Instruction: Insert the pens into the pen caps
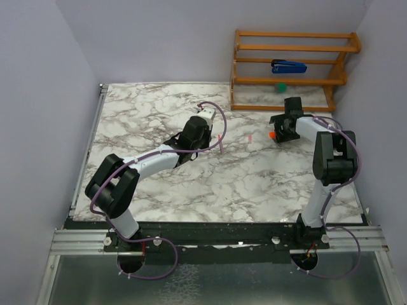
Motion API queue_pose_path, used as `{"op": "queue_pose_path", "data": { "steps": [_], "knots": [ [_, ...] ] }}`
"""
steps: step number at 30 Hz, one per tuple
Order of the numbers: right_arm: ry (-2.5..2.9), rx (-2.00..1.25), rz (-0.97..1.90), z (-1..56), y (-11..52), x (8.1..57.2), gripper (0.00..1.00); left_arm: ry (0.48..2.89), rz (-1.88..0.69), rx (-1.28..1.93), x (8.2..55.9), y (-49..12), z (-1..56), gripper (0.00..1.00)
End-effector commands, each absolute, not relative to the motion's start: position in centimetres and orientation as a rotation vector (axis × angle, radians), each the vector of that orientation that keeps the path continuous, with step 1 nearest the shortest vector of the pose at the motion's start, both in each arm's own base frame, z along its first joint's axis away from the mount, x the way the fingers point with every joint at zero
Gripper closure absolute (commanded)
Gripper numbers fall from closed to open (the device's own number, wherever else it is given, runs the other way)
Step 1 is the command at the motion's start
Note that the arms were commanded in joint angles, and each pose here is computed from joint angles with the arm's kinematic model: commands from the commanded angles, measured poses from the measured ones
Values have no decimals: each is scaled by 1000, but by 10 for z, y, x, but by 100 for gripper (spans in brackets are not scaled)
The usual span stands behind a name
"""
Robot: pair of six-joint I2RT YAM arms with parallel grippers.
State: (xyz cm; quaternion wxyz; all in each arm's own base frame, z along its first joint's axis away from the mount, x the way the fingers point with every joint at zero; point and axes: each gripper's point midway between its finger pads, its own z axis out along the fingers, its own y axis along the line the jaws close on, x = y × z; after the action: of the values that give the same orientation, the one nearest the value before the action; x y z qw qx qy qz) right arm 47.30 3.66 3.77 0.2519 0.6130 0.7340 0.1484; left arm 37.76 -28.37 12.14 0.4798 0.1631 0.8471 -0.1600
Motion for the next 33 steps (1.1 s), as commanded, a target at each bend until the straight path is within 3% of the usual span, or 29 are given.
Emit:
{"op": "queue_pose_path", "data": {
  "steps": [1, 4, 26, 33],
  "knots": [
    [2137, 1807, 224, 14, 35, 434, 32, 2060, -392, 415, 380, -283, 128, 100],
    [2140, 1819, 195, 20, 33, 432, 37, 2059, -391, 413, 379, -282, 129, 100],
    [2069, 1893, 172, 28, 20, 455, 39, 2053, -378, 425, 380, -275, 134, 100],
    [2114, 1917, 143, 30, 23, 458, 51, 2055, -383, 424, 382, -276, 136, 100]
  ]
}}
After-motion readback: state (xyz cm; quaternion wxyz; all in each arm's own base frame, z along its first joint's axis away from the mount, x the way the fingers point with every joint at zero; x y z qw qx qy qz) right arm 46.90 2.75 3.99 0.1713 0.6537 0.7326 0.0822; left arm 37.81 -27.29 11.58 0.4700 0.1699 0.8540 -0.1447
